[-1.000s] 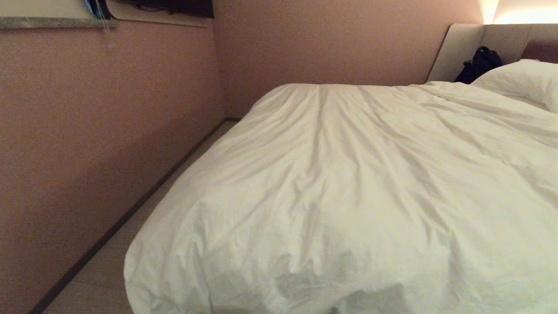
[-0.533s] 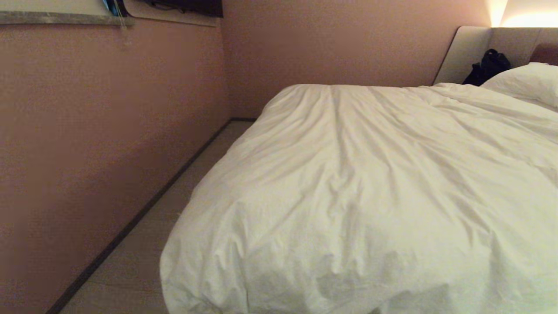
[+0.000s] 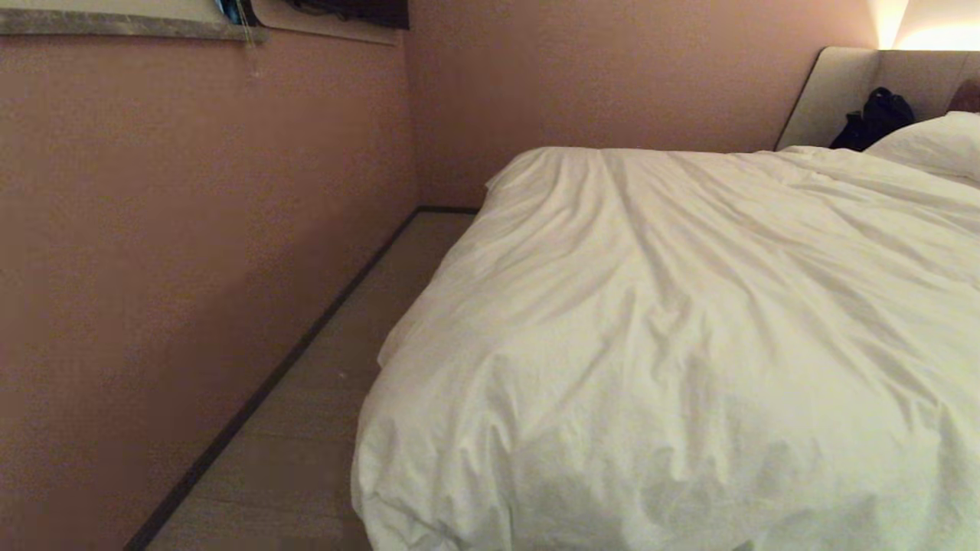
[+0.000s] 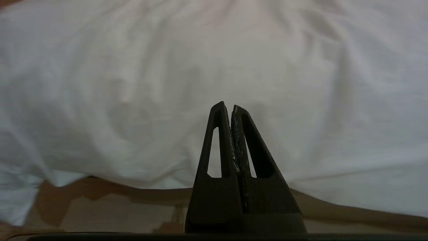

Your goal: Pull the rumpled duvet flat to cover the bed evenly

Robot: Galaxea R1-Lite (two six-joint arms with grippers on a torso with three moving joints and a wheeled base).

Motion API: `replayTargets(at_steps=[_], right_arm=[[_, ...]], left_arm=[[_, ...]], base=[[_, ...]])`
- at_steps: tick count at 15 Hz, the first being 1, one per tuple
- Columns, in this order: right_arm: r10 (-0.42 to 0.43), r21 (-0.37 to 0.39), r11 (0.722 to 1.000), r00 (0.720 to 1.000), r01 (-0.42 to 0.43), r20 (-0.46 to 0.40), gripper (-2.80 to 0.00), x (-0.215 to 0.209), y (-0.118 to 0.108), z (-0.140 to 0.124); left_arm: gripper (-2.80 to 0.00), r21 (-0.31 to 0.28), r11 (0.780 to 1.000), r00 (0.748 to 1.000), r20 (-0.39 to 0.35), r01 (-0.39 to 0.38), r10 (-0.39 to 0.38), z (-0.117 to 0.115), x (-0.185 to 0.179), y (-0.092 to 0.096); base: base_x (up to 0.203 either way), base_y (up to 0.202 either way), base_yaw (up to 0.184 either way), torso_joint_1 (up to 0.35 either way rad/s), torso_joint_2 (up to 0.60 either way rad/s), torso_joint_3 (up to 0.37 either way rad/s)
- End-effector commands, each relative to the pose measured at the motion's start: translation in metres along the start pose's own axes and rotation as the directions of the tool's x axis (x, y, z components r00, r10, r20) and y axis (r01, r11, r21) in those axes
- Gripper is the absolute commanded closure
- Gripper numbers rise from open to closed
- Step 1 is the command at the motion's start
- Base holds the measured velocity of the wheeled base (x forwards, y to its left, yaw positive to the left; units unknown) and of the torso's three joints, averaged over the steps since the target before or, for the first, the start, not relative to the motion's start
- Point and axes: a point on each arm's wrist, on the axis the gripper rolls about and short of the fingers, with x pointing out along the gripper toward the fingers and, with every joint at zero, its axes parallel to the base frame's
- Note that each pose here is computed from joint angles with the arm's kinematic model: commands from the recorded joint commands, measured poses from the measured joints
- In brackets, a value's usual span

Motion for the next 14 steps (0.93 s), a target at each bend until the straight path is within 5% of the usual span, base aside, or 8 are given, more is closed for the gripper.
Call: replayTargets(at_steps=[1,14], right_arm=[[0.001,0.000,1.000,1.000,-0.001,-0.001,0.00,0.0001,0.0000,0.0000],[-0.001,0.000,1.000,1.000,0.001,-0.001,0.00,0.0001,0.0000,0.0000]], left_arm=[[0.00,-0.001,1.000,1.000,0.000,-0.002,0.002,0.0000,0.0000,0.0000],[0.00,-0.001,1.000,1.000,0.000,-0.004,0.004,0.0000,0.0000,0.0000]], base=[[0.000,0.155,0.001,-0.002,0.00,0.006],[-0.001,0.020,0.000,0.000,0.00,0.000]])
